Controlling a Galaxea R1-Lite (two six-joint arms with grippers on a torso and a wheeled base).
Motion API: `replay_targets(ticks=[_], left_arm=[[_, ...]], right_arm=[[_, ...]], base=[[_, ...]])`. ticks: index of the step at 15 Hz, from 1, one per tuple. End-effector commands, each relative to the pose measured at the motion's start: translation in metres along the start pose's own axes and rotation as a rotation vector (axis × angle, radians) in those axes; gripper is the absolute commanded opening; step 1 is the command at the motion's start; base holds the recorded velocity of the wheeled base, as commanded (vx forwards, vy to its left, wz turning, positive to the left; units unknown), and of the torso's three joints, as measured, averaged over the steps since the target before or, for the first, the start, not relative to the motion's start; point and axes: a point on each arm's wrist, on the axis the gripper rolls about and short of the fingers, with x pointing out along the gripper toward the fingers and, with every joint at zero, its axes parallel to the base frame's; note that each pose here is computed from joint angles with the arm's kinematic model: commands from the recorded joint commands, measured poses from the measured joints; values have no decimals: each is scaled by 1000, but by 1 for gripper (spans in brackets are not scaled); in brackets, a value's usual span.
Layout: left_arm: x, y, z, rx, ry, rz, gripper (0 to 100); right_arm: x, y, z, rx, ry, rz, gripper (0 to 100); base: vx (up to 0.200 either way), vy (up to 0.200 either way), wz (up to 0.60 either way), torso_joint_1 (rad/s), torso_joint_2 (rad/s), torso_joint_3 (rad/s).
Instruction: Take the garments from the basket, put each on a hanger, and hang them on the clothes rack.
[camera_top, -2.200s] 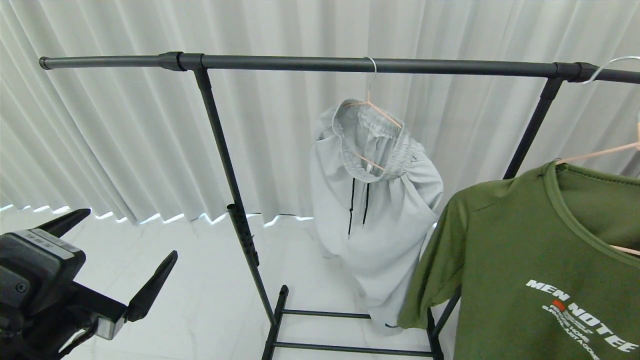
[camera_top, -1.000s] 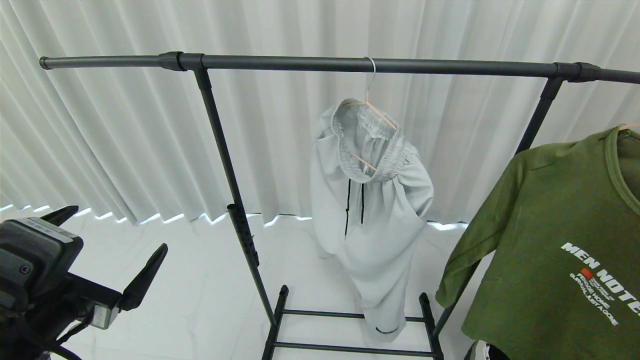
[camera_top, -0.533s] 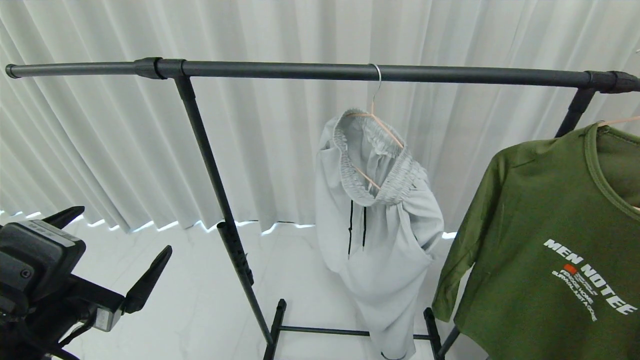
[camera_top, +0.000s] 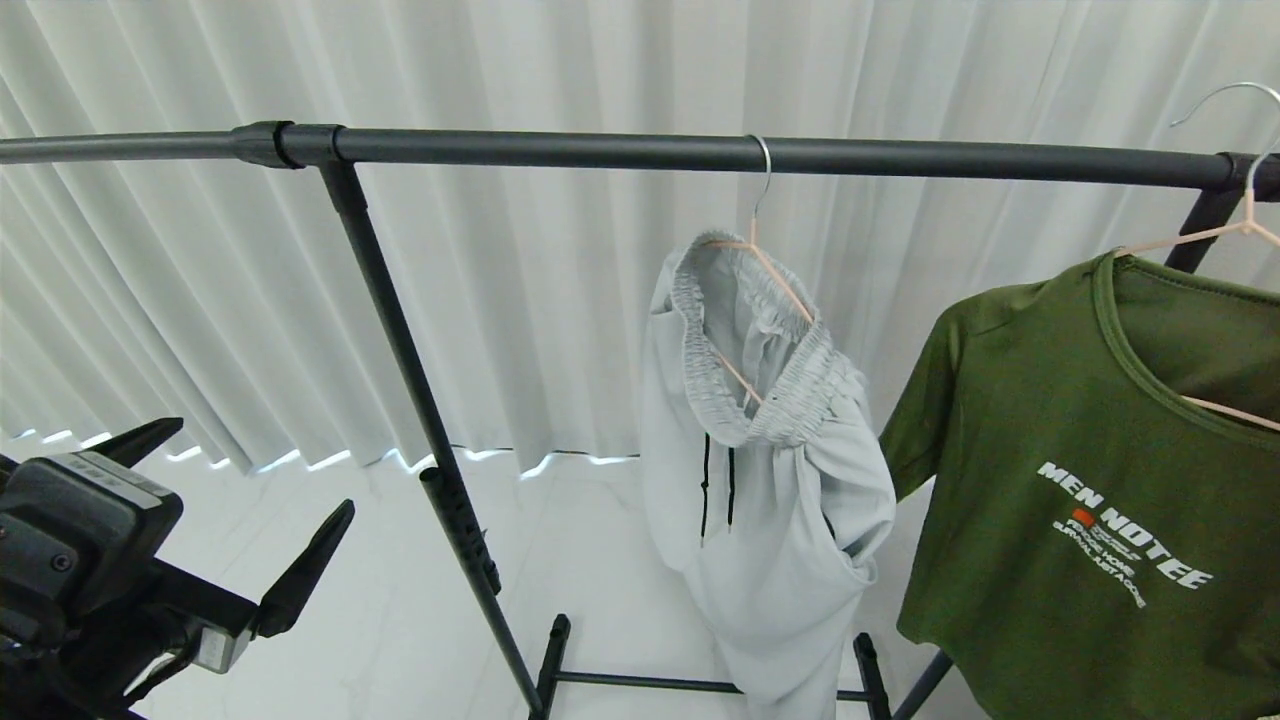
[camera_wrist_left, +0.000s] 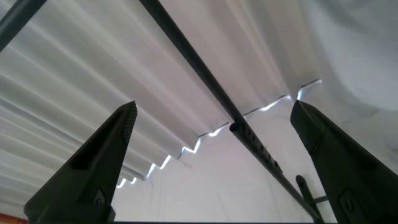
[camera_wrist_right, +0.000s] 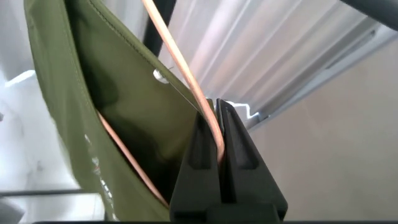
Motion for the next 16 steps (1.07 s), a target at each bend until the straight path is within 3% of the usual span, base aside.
replay_targets(ticks=[1, 7, 13, 14, 16], left_arm=[[0, 0, 0, -1, 0, 0, 100], [0, 0, 0, 0, -3, 0, 100], [0, 1, 1, -3, -6, 4, 100], [0, 1, 2, -4, -7, 5, 100], [-1, 2, 3, -9, -15, 11, 100]], right_arm=[[34, 9, -7, -12, 62, 0, 0], [59, 24, -14, -25, 94, 41, 0], [45, 34, -7, -33, 51, 104, 0], [42, 34, -8, -33, 50, 99, 100], [25, 28, -3, -21, 4, 86, 100]], base=[[0, 0, 0, 0, 0, 0], [0, 0, 0, 0, 0, 0], [0, 0, 0, 0, 0, 0], [0, 0, 0, 0, 0, 0], [0, 0, 0, 0, 0, 0]])
